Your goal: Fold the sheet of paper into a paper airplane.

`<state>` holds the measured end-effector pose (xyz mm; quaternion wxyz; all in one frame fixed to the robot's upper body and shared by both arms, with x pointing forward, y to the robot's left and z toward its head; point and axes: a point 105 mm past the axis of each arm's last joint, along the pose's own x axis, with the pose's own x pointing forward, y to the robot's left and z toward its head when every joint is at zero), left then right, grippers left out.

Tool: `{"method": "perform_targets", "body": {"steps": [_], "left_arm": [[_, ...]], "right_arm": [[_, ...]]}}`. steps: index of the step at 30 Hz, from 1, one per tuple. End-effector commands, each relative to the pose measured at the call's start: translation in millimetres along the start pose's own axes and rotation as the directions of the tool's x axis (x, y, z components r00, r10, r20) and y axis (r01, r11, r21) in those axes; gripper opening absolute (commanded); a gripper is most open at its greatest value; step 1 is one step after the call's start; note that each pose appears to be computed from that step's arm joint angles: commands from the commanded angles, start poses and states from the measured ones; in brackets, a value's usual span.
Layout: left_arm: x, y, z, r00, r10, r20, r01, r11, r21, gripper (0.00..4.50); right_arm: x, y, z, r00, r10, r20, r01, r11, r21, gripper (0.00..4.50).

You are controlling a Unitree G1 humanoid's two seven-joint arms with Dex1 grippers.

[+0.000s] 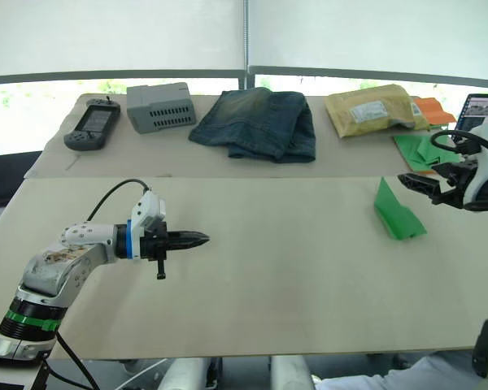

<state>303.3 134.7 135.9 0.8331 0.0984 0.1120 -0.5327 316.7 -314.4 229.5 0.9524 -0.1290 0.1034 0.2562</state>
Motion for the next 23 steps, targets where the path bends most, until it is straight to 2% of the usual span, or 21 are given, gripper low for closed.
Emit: {"method": "perform_targets", "body": {"steps": [1, 4, 8, 13, 16, 23], "left_arm": [[-14.0, 13.5, 6.5, 0.989, 0.142, 0.026, -0.144, 0.985, 0.094, 0.00], [-24.3, 9.8, 1.0, 0.985, 0.168, 0.037, -0.170, 0.982, 0.079, 0.00], [-36.7, -3.1, -19.4, 0.981, 0.194, 0.022, -0.195, 0.980, 0.033, 0.00], [-44.7, 2.5, -51.5, 0.950, 0.311, 0.017, -0.308, 0.947, -0.085, 0.00], [-45.6, 3.5, -61.9, 0.934, 0.358, 0.012, -0.356, 0.932, -0.065, 0.00], [-39.8, -5.9, -64.1, 0.921, 0.387, 0.041, -0.385, 0.922, -0.048, 0.00]], "right_arm": [[-13.2, 65.2, 30.3, 0.963, 0.236, 0.133, -0.205, 0.955, -0.212, 4.46], [-15.8, 96.9, 16.5, 0.946, 0.287, 0.148, -0.255, 0.946, -0.201, 4.46], [-7.6, 127.1, -32.7, 0.962, 0.253, 0.101, -0.238, 0.960, -0.145, 4.46], [11.6, 137.2, -62.5, 0.977, 0.176, 0.122, -0.164, 0.981, -0.100, 4.46], [21.8, 140.5, -78.2, 0.982, 0.153, 0.112, -0.144, 0.986, -0.084, 4.46], [37.4, 147.6, -92.3, 0.984, 0.122, 0.126, -0.117, 0.992, -0.054, 4.46]]}}
